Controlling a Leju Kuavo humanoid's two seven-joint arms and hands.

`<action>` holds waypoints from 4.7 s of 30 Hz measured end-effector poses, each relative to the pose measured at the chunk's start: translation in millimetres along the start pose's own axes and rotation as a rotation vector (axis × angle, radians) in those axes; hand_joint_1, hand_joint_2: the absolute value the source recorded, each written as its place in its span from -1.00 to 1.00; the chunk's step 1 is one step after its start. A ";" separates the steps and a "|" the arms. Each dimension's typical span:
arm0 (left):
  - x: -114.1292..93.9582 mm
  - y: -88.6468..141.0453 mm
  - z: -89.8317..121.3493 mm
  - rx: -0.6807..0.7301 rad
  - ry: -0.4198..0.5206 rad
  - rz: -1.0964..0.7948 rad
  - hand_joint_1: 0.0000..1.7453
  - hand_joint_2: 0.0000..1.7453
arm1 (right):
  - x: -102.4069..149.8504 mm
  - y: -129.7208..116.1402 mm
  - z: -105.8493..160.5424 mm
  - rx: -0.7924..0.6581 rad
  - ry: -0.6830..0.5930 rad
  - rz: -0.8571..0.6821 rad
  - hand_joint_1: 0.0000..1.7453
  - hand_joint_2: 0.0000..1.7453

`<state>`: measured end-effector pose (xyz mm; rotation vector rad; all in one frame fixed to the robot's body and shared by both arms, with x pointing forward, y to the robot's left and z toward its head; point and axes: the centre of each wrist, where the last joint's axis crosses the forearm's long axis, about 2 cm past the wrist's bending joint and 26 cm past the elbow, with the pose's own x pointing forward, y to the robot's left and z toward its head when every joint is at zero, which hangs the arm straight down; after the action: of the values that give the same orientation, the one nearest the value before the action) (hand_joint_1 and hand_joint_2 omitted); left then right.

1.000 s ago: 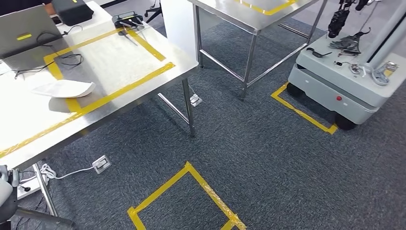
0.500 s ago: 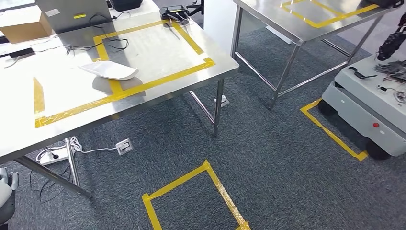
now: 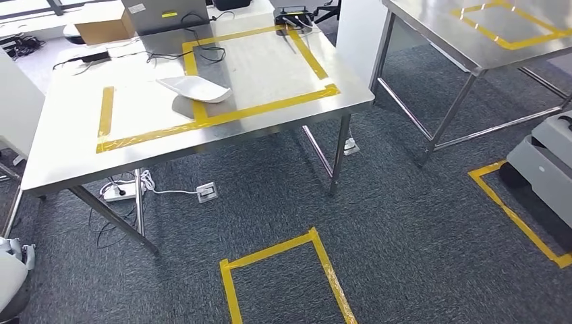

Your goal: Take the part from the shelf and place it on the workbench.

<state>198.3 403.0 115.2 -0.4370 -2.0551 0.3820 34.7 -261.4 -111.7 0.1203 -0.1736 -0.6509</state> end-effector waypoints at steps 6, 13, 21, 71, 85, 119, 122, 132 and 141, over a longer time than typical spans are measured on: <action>-3.7 -11.5 1.2 -0.028 -0.053 0.016 1.00 1.00 | 12.3 -11.4 0.0 -0.026 -0.031 -0.019 -1.00 -1.00; -8.8 -19.1 -3.2 -0.042 -0.094 0.056 1.00 1.00 | 16.2 -16.8 0.2 -0.020 -0.051 -0.047 -1.00 -1.00; -12.8 -18.6 -11.1 -0.046 -0.133 0.105 1.00 1.00 | 13.4 -12.6 0.0 -0.016 -0.040 -0.076 -1.00 -1.00; 0.8 -30.6 -3.9 -0.071 -0.053 0.000 1.00 1.00 | -1.2 0.2 0.1 0.005 -0.054 -0.170 -1.00 -1.00; -28.2 -28.3 -3.7 -0.030 -0.048 0.036 1.00 1.00 | 4.9 -10.6 0.5 0.026 -0.072 -0.115 -1.00 -1.00; -22.0 95.7 -161.0 0.223 0.131 -0.884 1.00 1.00 | 4.1 7.3 -0.6 0.053 -0.066 -0.120 -1.00 -1.00; -23.8 88.8 -181.9 0.227 0.145 -0.999 1.00 1.00 | 4.2 8.2 -0.7 0.048 -0.068 -0.122 -1.00 -1.00; -83.1 -15.8 -240.3 -0.105 0.093 -1.473 1.00 1.00 | 7.1 8.5 -1.0 -0.014 -0.058 -0.131 -1.00 -1.00; -135.1 -38.1 -178.2 -0.300 0.094 -1.451 -1.00 1.00 | -0.4 5.8 -0.3 -0.010 -0.012 -0.065 -1.00 -1.00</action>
<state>411.0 324.2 116.3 0.8636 -1.8147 -0.7988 37.8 -256.6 -111.1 0.1129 -0.1789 -0.7177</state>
